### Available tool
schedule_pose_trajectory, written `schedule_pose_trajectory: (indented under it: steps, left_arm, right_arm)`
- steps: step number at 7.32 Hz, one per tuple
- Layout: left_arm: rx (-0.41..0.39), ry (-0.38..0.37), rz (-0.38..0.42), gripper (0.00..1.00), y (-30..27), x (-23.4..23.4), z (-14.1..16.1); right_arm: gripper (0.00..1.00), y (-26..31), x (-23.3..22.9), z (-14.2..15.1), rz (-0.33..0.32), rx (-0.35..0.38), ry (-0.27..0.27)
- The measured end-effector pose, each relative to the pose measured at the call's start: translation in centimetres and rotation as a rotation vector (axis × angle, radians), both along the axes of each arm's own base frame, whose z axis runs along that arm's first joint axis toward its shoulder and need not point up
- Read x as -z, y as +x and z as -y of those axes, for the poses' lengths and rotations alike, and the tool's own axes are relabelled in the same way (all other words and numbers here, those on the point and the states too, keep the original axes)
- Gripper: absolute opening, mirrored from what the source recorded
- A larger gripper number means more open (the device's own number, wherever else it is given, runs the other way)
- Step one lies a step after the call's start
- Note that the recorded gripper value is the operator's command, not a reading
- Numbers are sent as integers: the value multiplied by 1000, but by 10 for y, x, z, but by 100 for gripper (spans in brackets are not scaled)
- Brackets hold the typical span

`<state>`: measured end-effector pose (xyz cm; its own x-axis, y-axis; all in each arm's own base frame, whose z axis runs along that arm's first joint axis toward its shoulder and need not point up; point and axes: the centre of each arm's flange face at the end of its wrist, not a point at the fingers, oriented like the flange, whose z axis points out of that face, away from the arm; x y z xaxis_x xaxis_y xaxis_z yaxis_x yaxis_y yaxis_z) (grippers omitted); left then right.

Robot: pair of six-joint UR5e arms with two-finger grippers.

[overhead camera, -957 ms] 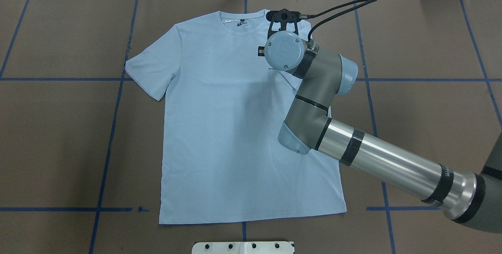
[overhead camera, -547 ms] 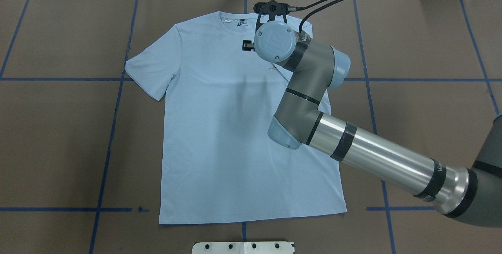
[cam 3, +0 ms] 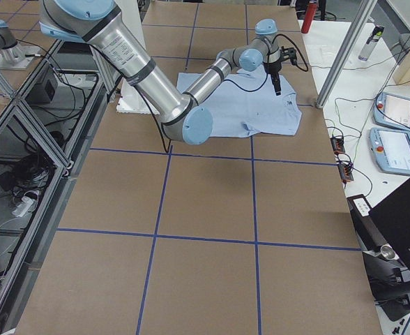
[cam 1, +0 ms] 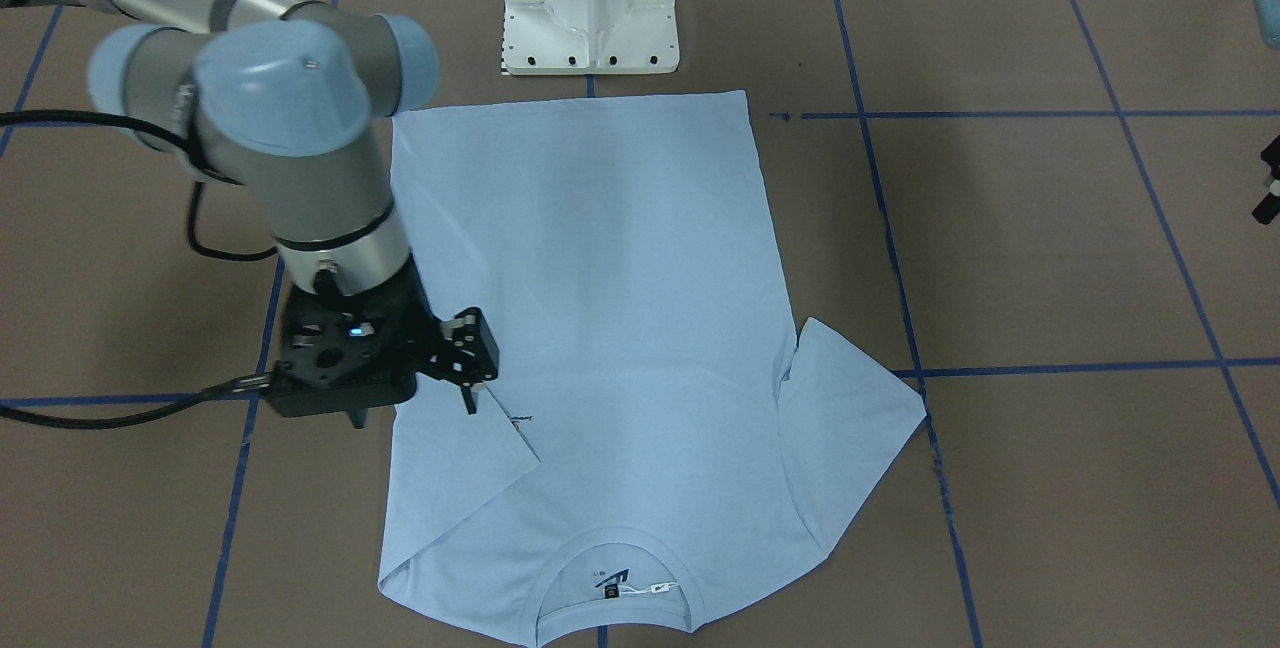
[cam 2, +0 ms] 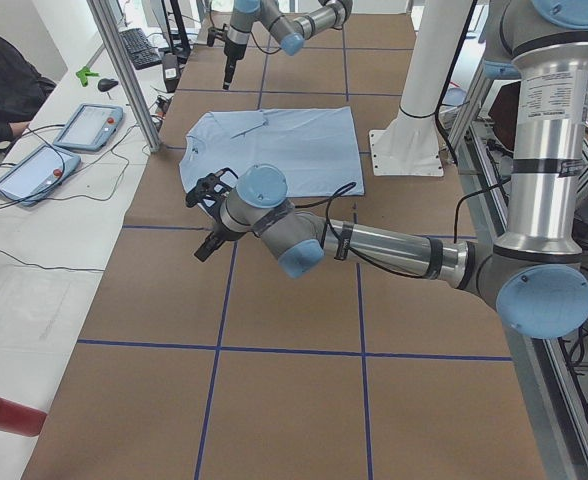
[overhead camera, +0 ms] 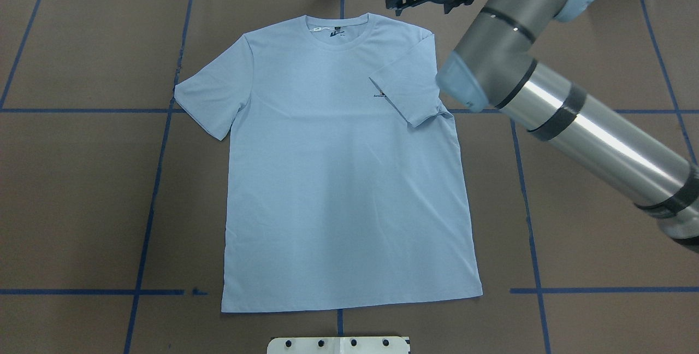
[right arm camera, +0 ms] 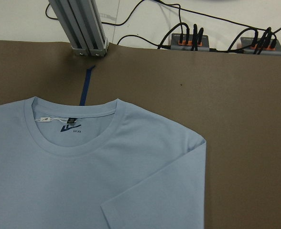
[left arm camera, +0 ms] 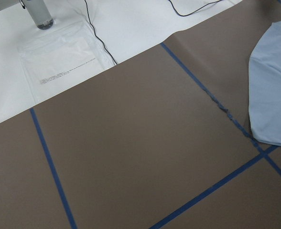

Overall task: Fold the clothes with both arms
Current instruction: 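Release the sleeve and raise the right gripper away from the shirt, then move the left gripper to the sleeve nearest it and fold it inward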

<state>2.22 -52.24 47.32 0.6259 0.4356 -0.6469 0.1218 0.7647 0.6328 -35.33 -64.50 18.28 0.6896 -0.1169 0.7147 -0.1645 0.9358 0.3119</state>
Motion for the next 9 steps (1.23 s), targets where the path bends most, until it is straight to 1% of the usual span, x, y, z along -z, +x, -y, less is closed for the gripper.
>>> schedule_pose_trajectory:
  steps: [1,2,3,4,5,6,7,8,9]
  left_arm:
    - [43,-60,-43,94,27,16,12]
    - [81,-115,-79,83,58,30,23]
    - [117,-170,-109,78,95,40,34]
    - [153,-214,-131,77,130,44,47]
    - [177,-244,-148,76,167,40,64]
    - [197,-266,-162,70,205,29,80]
    - [222,-282,-173,64,238,18,90]
    - [240,-305,-188,61,267,12,90]
    - [252,-332,-204,61,289,9,86]
  right_arm:
    - [100,63,-25,10,5,74,26]
    - [100,122,-58,16,12,132,48]
    - [100,173,-94,18,17,168,59]
    - [100,208,-126,15,18,180,55]
    - [100,230,-152,11,12,176,40]
    - [100,241,-169,7,7,169,30]
    - [100,245,-180,3,4,165,27]
    - [100,247,-187,1,4,162,29]
    - [100,248,-190,-1,5,160,30]
